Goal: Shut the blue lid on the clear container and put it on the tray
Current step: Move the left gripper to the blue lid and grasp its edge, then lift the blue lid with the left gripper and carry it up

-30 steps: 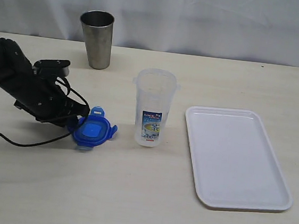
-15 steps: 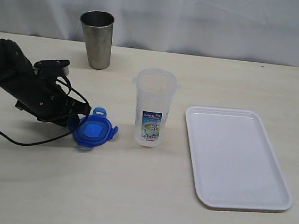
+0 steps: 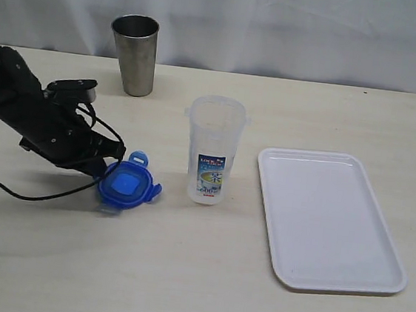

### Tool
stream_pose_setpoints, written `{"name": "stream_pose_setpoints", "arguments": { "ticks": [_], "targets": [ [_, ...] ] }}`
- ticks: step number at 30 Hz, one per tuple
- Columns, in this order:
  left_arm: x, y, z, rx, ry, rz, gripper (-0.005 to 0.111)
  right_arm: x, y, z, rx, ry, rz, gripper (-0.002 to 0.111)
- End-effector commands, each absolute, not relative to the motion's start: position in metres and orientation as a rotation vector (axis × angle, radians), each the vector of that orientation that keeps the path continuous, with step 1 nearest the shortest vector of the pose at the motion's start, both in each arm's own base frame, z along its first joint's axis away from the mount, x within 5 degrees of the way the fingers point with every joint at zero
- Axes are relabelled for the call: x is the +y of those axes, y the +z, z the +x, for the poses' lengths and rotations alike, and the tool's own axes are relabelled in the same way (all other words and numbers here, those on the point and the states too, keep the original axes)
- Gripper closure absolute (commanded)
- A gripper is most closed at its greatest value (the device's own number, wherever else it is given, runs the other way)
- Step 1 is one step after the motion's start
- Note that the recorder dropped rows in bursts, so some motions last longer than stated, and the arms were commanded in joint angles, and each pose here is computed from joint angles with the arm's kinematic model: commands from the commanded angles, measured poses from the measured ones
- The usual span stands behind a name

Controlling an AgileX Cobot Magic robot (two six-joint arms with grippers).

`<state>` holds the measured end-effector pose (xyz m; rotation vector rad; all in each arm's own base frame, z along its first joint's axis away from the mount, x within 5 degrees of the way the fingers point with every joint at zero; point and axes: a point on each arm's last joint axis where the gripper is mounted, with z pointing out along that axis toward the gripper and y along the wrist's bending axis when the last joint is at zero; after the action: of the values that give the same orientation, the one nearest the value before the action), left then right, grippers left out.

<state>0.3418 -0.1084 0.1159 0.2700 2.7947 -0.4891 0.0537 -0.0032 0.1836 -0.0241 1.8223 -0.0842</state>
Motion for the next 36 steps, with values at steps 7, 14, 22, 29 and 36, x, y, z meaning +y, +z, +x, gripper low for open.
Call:
{"name": "stream_pose_setpoints", "arguments": {
  "ticks": [7,14,22,29,36],
  "targets": [
    [-0.107,0.165,0.338,2.663,-0.463,0.363,0.107,-0.003,0.183,0.053,1.823,-0.084,-0.014,0.104],
    [-0.111,0.207,0.334,2.486,-0.418,0.525,0.107,-0.003,0.183,0.053,1.823,-0.084,-0.014,0.104],
    [-0.137,0.242,0.335,2.241,-0.317,0.823,0.107,-0.003,0.183,0.053,1.823,-0.084,-0.014,0.104],
    [-0.166,0.267,0.343,1.989,-0.163,0.866,0.107,-0.003,0.183,0.053,1.823,-0.084,-0.014,0.104],
    [-0.206,0.28,0.329,1.621,0.091,1.192,0.107,-0.003,0.183,0.053,1.823,-0.084,-0.014,0.104]
  ]
}}
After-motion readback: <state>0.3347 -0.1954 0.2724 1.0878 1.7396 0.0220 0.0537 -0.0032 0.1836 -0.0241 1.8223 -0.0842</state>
